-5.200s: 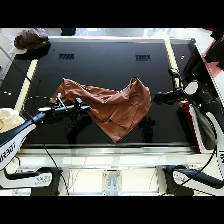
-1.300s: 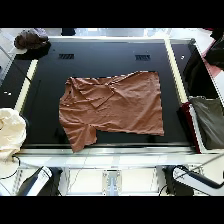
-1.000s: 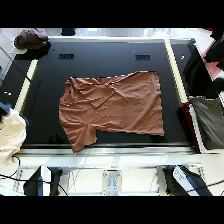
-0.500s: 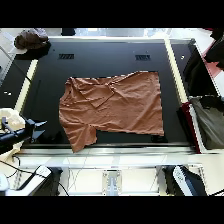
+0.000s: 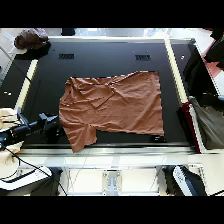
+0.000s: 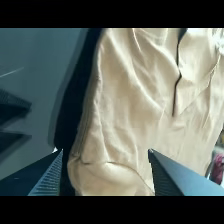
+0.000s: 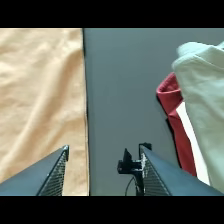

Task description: Fold the shirts.

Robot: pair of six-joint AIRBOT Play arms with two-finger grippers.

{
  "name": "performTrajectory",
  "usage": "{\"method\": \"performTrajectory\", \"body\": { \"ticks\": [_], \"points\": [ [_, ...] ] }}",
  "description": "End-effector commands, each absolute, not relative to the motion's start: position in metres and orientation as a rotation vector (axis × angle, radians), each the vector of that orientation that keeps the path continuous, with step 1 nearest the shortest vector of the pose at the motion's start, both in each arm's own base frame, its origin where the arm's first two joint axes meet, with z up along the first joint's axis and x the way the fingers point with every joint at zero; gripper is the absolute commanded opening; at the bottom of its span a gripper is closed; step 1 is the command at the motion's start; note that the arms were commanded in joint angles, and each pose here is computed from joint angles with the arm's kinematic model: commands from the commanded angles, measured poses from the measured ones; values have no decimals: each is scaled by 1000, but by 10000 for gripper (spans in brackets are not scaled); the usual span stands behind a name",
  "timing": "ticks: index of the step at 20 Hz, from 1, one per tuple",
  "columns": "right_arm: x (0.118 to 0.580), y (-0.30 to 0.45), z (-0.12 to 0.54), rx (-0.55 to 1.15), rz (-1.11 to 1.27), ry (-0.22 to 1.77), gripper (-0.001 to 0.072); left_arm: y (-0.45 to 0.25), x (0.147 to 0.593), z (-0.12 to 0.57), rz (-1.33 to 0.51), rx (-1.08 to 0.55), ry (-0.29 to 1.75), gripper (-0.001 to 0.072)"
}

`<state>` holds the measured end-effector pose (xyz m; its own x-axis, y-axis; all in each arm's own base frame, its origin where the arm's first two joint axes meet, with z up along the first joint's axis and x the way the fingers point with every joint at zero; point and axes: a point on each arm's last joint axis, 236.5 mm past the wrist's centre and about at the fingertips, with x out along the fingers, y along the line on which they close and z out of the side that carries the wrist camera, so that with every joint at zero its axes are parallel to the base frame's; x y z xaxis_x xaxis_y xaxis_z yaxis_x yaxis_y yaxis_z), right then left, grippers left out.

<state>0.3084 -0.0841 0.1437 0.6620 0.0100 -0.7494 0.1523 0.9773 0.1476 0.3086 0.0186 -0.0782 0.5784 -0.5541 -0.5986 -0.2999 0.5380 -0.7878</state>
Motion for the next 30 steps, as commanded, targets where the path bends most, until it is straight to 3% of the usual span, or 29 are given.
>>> {"method": "performTrajectory", "body": {
  "ticks": [1,4,7,8,9,10,14,19,22,30],
  "points": [
    [308,-77,144,230,-56,849,487,0,313,-90,-238,-987,1060,554],
    [304,-74,141,234,-47,871,487,-23,312,-96,-306,-949,1122,490],
    [303,-73,140,235,-44,876,487,-33,304,-100,-333,-915,1179,475],
    [303,-73,140,235,-44,876,487,-36,301,-99,-339,-931,1192,364],
    [302,-72,139,236,-42,880,487,-39,299,-95,-361,-942,1197,115],
    [301,-71,138,238,-38,889,487,-43,296,-91,-392,-945,1202,13],
    [273,-56,95,289,3,1058,487,-53,290,-80,-457,-966,1219,12],
    [239,8,-21,859,-53,1250,492,-55,289,-78,-471,-970,1223,12],
    [203,48,-65,1059,-19,1428,492,-55,289,-78,-471,-971,1223,12],
    [231,65,-110,1383,-67,1408,492,-55,289,-78,-471,-972,1223,12]
  ]
}}
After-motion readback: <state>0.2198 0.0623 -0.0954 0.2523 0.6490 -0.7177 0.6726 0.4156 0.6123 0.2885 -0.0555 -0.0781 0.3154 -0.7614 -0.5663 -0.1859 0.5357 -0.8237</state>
